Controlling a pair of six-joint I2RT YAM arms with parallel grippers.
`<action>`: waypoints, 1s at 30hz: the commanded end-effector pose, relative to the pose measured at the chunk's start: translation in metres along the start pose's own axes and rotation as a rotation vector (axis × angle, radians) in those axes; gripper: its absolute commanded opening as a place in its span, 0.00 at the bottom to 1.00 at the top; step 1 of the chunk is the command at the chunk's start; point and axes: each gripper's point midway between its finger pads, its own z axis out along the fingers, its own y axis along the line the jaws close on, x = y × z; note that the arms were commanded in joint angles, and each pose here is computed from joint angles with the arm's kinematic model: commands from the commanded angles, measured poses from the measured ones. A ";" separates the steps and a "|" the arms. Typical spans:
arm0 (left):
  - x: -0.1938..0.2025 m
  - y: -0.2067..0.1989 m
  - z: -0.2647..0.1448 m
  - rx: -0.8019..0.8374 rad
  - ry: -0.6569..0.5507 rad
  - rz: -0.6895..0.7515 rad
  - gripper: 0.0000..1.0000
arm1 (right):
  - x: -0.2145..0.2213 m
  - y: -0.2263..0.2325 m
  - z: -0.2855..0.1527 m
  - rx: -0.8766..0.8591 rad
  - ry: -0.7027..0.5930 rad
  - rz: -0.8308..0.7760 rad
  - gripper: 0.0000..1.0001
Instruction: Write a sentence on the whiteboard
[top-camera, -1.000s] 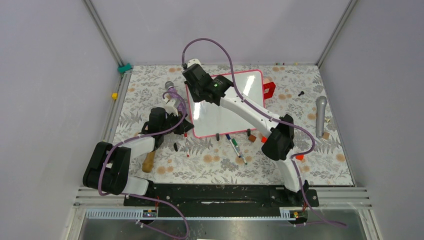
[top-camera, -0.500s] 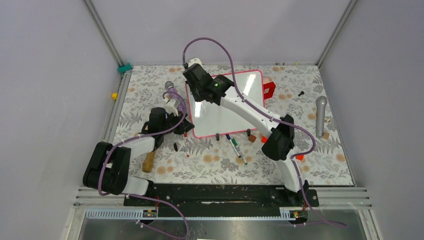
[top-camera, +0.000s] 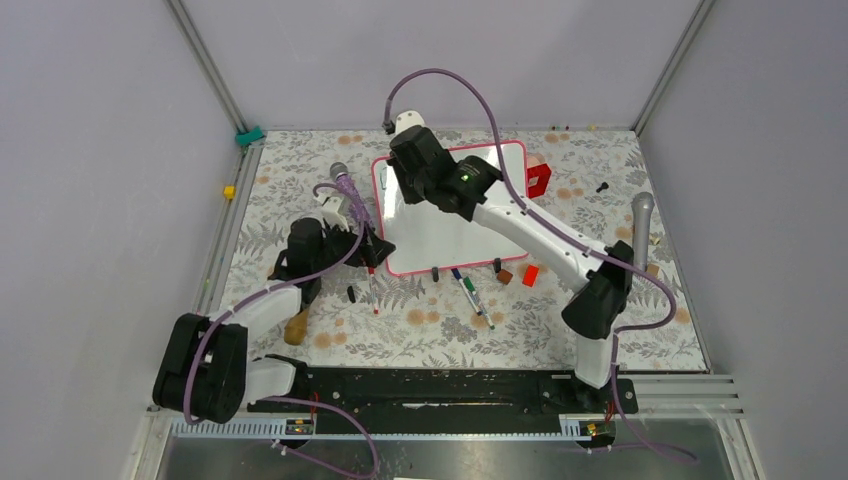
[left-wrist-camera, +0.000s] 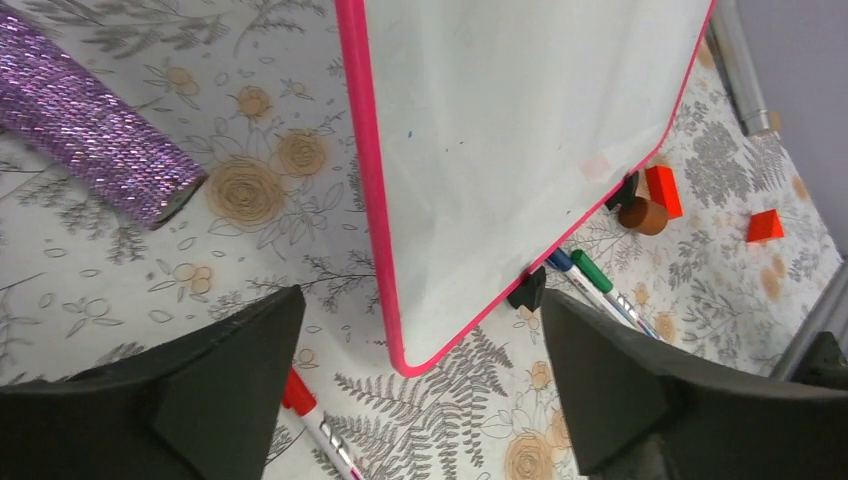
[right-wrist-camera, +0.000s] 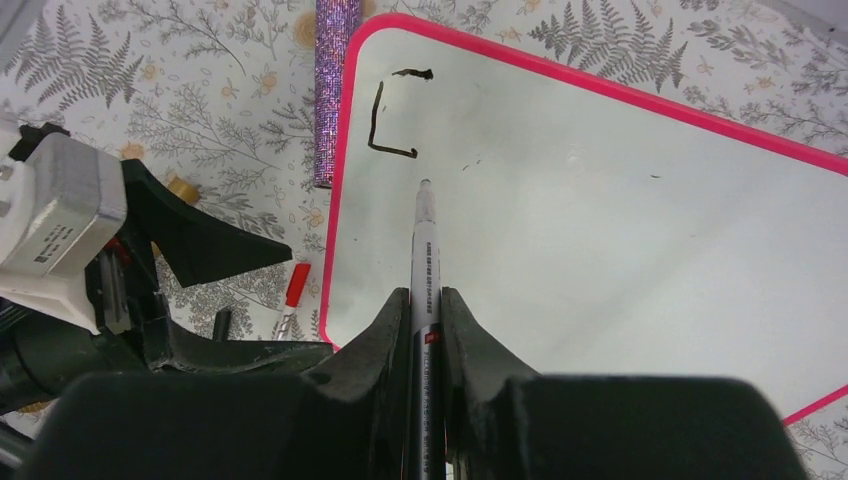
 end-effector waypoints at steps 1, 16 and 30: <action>-0.028 0.006 -0.014 -0.066 -0.146 0.046 0.97 | -0.028 -0.007 -0.028 -0.014 -0.112 0.026 0.00; -0.072 -0.008 -0.012 0.101 -0.325 0.045 0.98 | -0.024 -0.027 -0.078 -0.033 -0.176 0.044 0.00; -0.054 -0.001 0.002 0.170 -0.216 0.047 0.99 | -0.011 -0.033 -0.085 -0.028 -0.172 0.048 0.00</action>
